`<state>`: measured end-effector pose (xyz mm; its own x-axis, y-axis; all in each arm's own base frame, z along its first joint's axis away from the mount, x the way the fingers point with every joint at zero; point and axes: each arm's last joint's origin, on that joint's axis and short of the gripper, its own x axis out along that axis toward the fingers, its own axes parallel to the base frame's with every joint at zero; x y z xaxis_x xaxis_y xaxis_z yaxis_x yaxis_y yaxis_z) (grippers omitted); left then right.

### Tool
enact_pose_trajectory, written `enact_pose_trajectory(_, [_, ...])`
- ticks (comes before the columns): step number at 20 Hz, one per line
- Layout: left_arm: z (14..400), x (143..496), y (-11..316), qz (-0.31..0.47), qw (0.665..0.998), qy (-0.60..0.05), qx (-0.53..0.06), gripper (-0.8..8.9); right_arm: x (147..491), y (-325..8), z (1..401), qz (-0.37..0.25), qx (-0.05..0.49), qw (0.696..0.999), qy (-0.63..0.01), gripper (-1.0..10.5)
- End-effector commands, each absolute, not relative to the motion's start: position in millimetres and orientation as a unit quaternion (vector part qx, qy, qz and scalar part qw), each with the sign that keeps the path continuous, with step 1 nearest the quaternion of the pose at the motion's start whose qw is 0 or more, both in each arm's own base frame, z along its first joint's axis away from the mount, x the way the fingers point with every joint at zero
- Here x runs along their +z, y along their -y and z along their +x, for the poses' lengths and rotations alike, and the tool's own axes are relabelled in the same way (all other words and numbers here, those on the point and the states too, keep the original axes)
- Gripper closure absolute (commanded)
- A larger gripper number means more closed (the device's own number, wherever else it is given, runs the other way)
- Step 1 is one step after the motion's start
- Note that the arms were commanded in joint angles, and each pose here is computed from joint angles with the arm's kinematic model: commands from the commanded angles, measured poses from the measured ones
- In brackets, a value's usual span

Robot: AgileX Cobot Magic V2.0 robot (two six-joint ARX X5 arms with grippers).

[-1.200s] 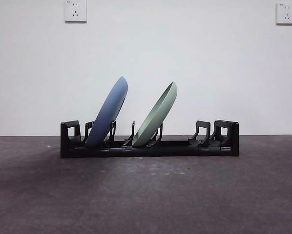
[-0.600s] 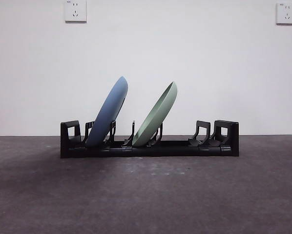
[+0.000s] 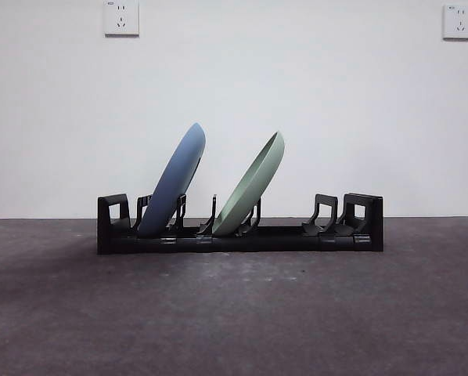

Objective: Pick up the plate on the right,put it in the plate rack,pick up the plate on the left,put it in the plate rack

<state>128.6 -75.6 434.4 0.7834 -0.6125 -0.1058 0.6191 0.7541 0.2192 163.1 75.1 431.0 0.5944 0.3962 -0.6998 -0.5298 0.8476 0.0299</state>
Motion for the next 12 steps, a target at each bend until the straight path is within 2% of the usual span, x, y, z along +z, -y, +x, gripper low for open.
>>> enact_pose_trajectory(1, [125.8,437.9,51.3,0.138,0.935,0.032,-0.325,8.17,429.3,-75.6,163.9,-0.091,0.259,0.889,-0.368,9.5])
enact_pose_trajectory(2, [122.9,435.6,42.1,0.138,0.938,0.040,-0.317,8.17,429.3,-75.6,163.9,-0.091,0.259,0.889,-0.368,9.5])
enact_pose_trajectory(4, [118.5,419.5,24.7,0.141,0.956,0.037,-0.256,8.17,429.3,-75.6,164.0,-0.091,0.259,0.889,-0.368,9.5])
enact_pose_trajectory(7, [110.7,372.3,8.9,0.155,0.973,0.025,-0.168,8.17,429.2,-75.6,164.0,-0.091,0.259,0.888,-0.368,9.5])
enact_pose_trajectory(12, [102.3,281.3,6.6,0.125,0.980,0.031,-0.154,8.17,429.3,-75.6,164.0,-0.091,0.259,0.889,-0.368,9.5])
